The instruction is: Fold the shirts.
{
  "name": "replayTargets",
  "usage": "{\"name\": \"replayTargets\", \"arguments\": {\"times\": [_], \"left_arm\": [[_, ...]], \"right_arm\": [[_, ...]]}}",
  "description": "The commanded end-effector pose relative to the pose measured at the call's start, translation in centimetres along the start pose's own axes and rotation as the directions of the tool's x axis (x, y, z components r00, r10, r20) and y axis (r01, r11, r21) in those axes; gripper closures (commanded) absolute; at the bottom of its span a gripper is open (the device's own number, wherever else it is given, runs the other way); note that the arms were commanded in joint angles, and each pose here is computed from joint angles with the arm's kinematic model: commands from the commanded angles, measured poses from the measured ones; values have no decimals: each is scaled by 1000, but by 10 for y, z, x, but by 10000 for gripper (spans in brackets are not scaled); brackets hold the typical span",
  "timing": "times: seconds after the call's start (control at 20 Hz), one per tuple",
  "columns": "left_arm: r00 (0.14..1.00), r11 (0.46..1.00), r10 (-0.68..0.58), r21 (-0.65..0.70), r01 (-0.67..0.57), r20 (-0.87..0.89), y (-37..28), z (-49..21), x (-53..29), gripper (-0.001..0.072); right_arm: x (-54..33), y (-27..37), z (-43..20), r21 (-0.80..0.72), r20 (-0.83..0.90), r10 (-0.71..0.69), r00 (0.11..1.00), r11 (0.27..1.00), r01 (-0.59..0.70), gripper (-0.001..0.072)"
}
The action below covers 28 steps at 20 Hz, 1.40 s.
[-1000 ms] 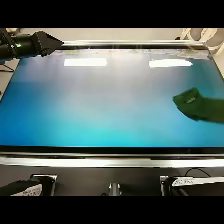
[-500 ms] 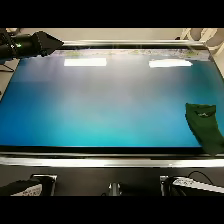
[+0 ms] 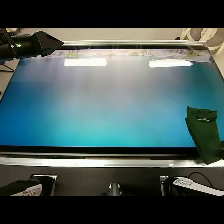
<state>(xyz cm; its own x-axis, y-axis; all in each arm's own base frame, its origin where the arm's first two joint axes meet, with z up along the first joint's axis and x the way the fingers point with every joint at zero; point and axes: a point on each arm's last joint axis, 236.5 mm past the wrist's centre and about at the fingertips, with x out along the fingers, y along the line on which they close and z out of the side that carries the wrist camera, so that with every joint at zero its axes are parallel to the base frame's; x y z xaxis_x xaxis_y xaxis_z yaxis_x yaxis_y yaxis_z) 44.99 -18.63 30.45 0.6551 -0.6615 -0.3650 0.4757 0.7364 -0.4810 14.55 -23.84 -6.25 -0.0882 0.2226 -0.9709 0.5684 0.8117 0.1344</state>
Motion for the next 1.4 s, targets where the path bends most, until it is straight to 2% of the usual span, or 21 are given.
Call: {"name": "replayTargets", "arguments": {"times": [0.0,0.1,0.15,0.25,0.3,0.4,0.5,0.55,0.65,0.7,0.75,0.8,0.85,0.9,0.95,1.0,1.05,1.1,1.15,1.35], "left_arm": [[1000,1000,0,-1,0,-1,0,0,0,669],[1000,1000,0,-1,0,0,0,0,0,668],[1000,1000,0,-1,0,0,0,0,0,668],[1000,1000,0,-1,0,0,0,0,0,668],[1000,1000,0,-1,0,0,0,0,1,669],[1000,1000,-14,7,14,-3,-8,-2,4,668],[1000,999,-15,28,15,-4,-14,-4,9,669],[1000,999,6,53,-6,-1,-13,-4,11,669],[987,984,158,81,-158,5,15,-5,14,671],[959,954,283,99,-281,-8,44,-9,13,671],[906,902,421,122,-414,-43,77,-19,9,671],[835,838,541,149,-525,-98,109,-34,4,671],[747,768,640,182,-614,-182,141,-57,-1,669],[674,731,680,209,-649,-288,163,-86,-1,667],[594,712,686,221,-666,-419,180,-123,-1,566],[506,697,667,219,-682,-547,189,-164,-5,239],[426,697,636,242,-675,-643,191,-199,-12,85],[378,703,617,268,-659,-690,189,-224,-19,86],[368,710,613,282,-646,-699,186,-240,-23,87],[497,709,633,187,-680,-593,175,-237,-24,87]], "right_arm": [[14,0,-11,7,-38,-3,999,1000,4,692],[21,1,-14,28,-46,0,999,1000,1,677],[19,0,-13,35,-41,-2,999,999,3,581],[8,-3,-6,-22,-15,-15,1000,1000,14,97],[-5,-3,-3,-75,-8,-18,1000,997,18,6],[-42,-9,14,-70,62,-52,997,996,57,5],[-106,-16,52,-65,251,-106,962,990,126,7],[-151,-19,75,-77,386,-141,912,980,184,7],[-244,-7,115,-84,647,-153,747,959,270,13],[-288,8,128,-88,746,-154,648,941,325,16],[-319,32,137,-115,806,-134,577,921,373,38],[-329,64,144,-173,829,-77,553,906,385,45],[-319,109,148,-279,812,26,583,895,348,44],[-296,152,147,-389,757,116,643,871,300,43],[-262,195,142,-503,666,184,723,826,254,38],[-227,229,130,-592,559,218,800,780,202,13],[-190,259,111,-678,433,229,872,721,147,22],[-161,277,94,-732,335,208,919,671,115,23],[-137,290,82,-766,272,178,946,634,101,24],[-101,320,58,-827,185,148,971,557,73,25]]}}
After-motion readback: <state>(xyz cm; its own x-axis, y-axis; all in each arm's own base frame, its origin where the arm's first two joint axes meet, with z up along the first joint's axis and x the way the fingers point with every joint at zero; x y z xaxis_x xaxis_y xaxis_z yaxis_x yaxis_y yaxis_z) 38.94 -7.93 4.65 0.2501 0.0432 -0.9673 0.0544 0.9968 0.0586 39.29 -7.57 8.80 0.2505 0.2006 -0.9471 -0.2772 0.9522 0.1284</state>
